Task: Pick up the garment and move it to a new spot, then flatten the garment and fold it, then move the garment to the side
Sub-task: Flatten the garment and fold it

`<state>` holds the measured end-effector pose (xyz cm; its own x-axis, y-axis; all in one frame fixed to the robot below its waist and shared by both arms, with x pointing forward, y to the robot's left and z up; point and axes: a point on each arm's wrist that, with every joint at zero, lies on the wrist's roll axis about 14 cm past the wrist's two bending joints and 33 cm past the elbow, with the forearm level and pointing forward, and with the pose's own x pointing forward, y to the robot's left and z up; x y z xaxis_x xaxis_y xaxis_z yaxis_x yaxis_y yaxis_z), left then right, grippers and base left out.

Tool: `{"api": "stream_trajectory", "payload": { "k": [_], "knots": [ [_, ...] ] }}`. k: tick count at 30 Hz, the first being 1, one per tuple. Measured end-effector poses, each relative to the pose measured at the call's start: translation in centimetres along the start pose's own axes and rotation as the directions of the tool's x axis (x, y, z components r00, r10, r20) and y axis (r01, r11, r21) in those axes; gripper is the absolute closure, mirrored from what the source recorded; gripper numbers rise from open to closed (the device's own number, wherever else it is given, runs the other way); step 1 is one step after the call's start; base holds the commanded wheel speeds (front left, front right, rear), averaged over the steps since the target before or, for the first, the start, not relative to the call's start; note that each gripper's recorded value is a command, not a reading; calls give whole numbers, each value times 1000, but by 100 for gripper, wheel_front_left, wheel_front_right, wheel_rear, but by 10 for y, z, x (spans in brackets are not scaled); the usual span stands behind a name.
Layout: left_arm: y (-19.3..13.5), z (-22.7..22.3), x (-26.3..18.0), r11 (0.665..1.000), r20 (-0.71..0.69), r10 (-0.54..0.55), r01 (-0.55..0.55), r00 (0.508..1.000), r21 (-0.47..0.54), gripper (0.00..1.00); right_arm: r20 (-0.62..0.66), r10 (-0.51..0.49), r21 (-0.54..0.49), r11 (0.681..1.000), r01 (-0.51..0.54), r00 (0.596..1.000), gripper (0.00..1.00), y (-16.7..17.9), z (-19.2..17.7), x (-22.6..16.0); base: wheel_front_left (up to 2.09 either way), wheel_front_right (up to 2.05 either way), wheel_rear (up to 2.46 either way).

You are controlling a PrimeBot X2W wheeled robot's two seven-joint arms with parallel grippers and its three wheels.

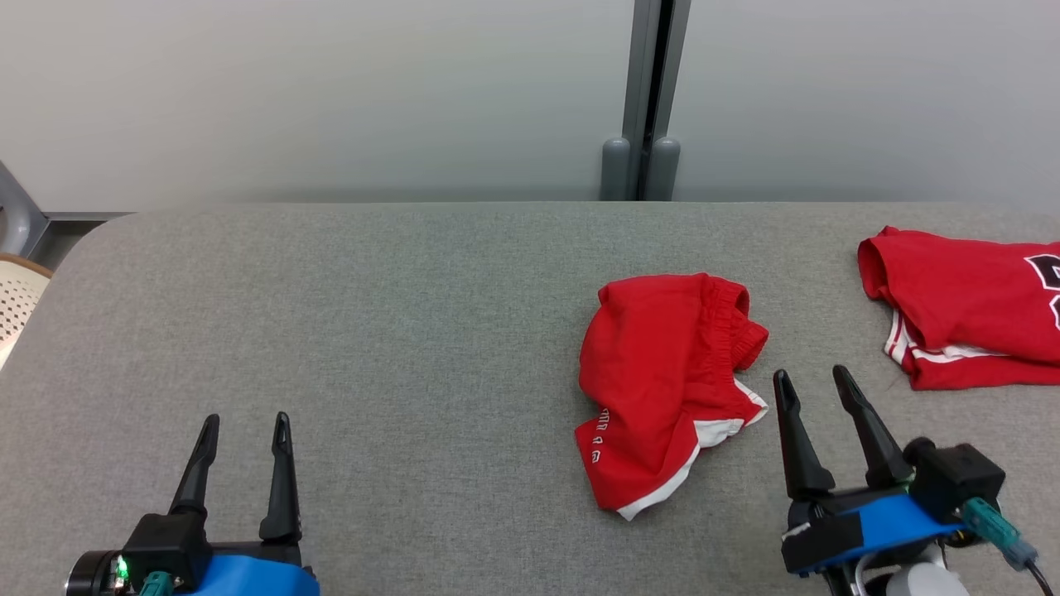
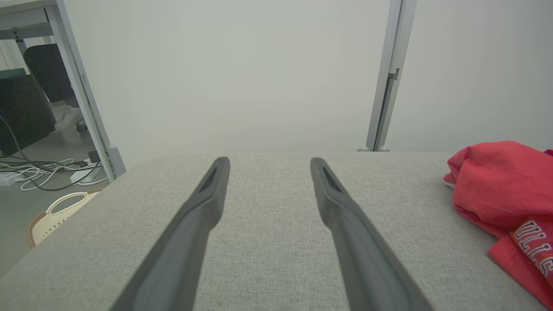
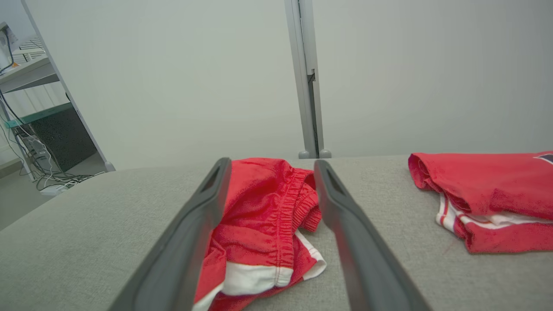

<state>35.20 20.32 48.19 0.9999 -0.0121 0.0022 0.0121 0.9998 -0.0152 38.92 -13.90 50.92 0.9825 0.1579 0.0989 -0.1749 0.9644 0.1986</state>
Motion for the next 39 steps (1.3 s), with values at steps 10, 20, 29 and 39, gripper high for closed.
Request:
{"api": "stream_trajectory", "payload": {
  "k": [10,20,29,39],
  "knots": [
    [5,-1,4,1000,-4,15,-15,1000,-1,0,-112,60,-39,997,-65,992,0,15,-34,40,0,0,0],
    [19,-9,-1,998,-32,66,-66,997,0,0,-341,32,-51,997,-52,940,0,6,-105,38,0,0,0],
    [24,-14,-1,997,-47,83,-83,995,-3,0,-453,47,-26,998,-66,890,0,12,-140,26,0,0,0],
    [18,-12,5,998,-41,62,-62,997,-8,0,-401,44,1,999,-48,915,100,13,-125,37,0,0,0]
  ]
}}
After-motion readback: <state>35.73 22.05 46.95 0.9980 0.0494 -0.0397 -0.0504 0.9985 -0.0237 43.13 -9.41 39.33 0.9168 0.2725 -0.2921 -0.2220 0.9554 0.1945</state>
